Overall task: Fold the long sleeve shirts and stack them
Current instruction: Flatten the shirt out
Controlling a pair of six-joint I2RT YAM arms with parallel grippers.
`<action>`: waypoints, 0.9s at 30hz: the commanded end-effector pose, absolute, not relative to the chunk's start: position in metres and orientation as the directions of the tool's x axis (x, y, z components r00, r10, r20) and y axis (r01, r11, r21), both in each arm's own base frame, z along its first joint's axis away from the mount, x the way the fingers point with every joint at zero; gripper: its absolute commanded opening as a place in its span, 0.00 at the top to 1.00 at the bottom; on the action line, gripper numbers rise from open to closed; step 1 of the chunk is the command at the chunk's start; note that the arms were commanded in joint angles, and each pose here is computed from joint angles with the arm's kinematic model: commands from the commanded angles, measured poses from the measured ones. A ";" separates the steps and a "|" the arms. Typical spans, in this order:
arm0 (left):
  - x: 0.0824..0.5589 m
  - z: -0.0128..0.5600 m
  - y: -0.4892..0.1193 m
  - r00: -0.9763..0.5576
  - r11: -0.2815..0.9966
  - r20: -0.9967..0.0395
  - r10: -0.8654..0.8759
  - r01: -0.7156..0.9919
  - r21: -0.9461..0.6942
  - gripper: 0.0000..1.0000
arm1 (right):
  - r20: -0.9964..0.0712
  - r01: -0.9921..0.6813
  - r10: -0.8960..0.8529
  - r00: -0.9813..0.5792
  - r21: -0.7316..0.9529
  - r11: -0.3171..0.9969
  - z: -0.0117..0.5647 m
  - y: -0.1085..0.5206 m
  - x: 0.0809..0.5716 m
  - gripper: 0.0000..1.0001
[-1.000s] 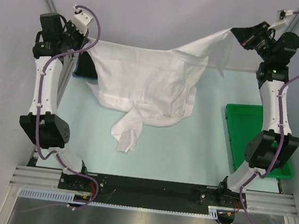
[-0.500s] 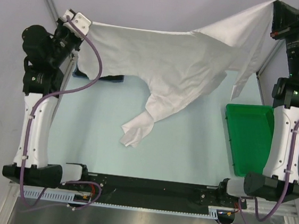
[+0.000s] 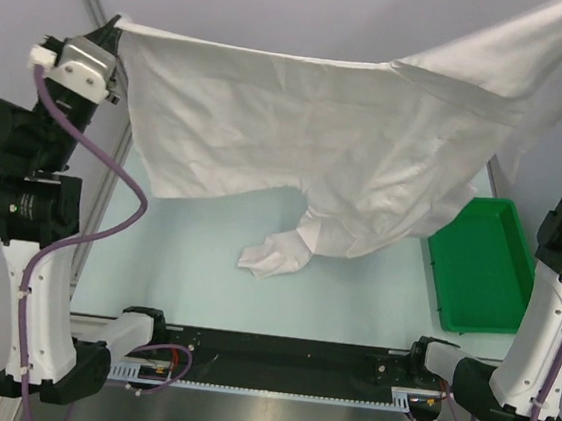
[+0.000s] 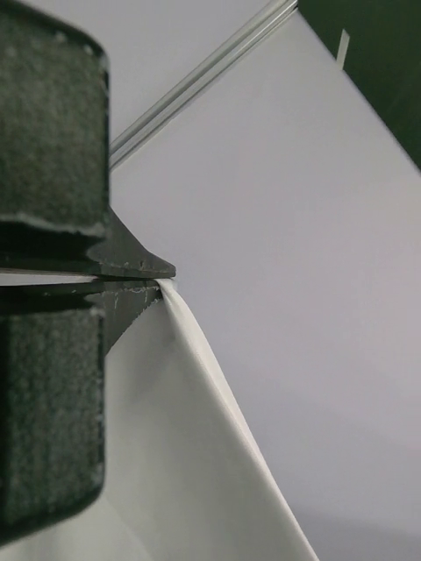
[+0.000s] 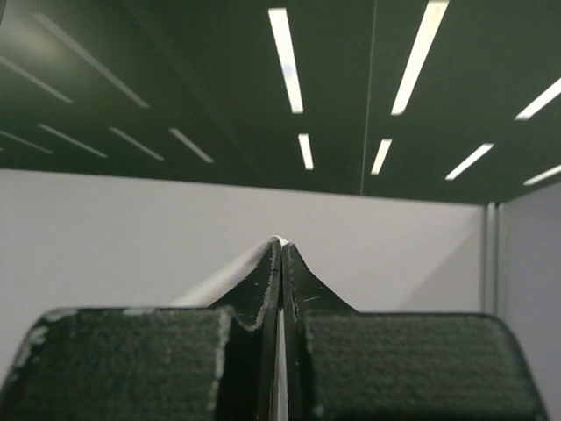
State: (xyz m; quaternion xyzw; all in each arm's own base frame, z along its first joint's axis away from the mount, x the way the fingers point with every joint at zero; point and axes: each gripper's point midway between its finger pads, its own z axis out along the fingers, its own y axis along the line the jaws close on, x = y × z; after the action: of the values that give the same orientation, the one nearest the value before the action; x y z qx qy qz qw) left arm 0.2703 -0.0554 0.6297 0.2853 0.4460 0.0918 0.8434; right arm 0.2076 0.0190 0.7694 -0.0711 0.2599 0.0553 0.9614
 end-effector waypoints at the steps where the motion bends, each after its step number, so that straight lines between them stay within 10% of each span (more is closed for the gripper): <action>1: 0.247 0.675 -0.059 0.647 0.861 -0.694 0.316 0.111 0.496 1.00 | -0.405 0.013 -0.058 0.913 -0.112 0.994 0.797 0.002 0.192 1.00; 15: 0.437 0.354 -0.056 -0.012 0.801 -0.890 0.455 0.441 0.404 1.00 | -0.901 -0.205 -0.022 0.433 -0.122 0.971 0.538 0.040 0.450 1.00; 27: 0.530 0.155 -0.053 -0.373 0.795 -0.793 0.482 0.566 0.218 1.00 | -0.994 -0.282 -0.109 0.023 -0.111 0.953 0.290 0.078 0.609 1.00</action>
State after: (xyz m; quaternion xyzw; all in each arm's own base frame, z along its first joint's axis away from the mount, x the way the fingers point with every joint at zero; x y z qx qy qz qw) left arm 0.4932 -0.0593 0.1529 0.3123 0.8330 -0.0716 0.4512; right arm 0.5691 0.0815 0.2665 -0.1279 0.7350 0.0931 0.6594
